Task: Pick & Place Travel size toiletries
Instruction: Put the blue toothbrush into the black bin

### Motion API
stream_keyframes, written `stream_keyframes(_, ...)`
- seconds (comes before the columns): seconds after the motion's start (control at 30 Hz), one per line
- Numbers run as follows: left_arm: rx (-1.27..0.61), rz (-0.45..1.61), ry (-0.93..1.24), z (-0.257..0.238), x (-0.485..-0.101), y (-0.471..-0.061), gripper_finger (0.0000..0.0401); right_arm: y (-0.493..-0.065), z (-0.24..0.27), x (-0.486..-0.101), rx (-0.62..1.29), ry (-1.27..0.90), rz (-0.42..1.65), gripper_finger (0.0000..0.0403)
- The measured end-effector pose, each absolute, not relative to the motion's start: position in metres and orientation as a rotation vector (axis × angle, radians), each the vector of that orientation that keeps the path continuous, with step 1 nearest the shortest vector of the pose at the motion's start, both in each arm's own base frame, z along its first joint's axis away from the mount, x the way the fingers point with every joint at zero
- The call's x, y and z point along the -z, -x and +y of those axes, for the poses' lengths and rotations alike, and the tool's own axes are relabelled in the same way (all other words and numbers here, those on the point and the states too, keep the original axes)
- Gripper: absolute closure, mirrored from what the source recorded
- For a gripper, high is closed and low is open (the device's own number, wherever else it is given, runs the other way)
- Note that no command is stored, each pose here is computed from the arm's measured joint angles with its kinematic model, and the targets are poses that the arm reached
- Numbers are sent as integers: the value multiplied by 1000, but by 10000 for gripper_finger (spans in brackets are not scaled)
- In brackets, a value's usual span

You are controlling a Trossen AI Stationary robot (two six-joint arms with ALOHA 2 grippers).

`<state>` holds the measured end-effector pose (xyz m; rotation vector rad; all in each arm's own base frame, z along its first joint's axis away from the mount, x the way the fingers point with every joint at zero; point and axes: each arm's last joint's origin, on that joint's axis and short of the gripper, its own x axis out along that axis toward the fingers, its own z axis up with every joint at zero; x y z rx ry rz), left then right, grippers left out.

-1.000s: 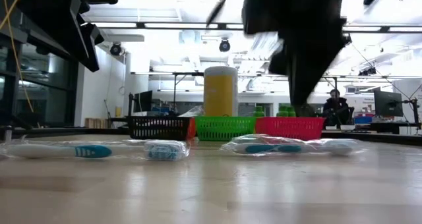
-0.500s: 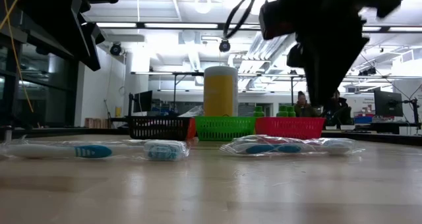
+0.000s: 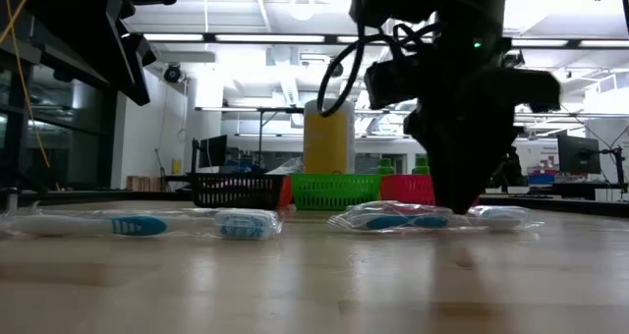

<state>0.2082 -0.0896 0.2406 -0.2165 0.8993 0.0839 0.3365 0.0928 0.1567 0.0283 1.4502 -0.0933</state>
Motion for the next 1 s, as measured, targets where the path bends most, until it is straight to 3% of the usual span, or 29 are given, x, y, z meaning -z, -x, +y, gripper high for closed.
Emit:
stream_keyframes(0.4, -86, 899, 222, -90, -241, -208, 226, -338, 86, -142, -22, -41, 1399, 274)
stream_keyframes(0.8, -119, 882, 216, -89, -241, -209, 226, -339, 86, -142, -77, -8, 1387, 386)
stream_keyframes(1.0, -169, 859, 214, -87, -241, -209, 226, -340, 78, -150, -77, -125, 1378, 392)
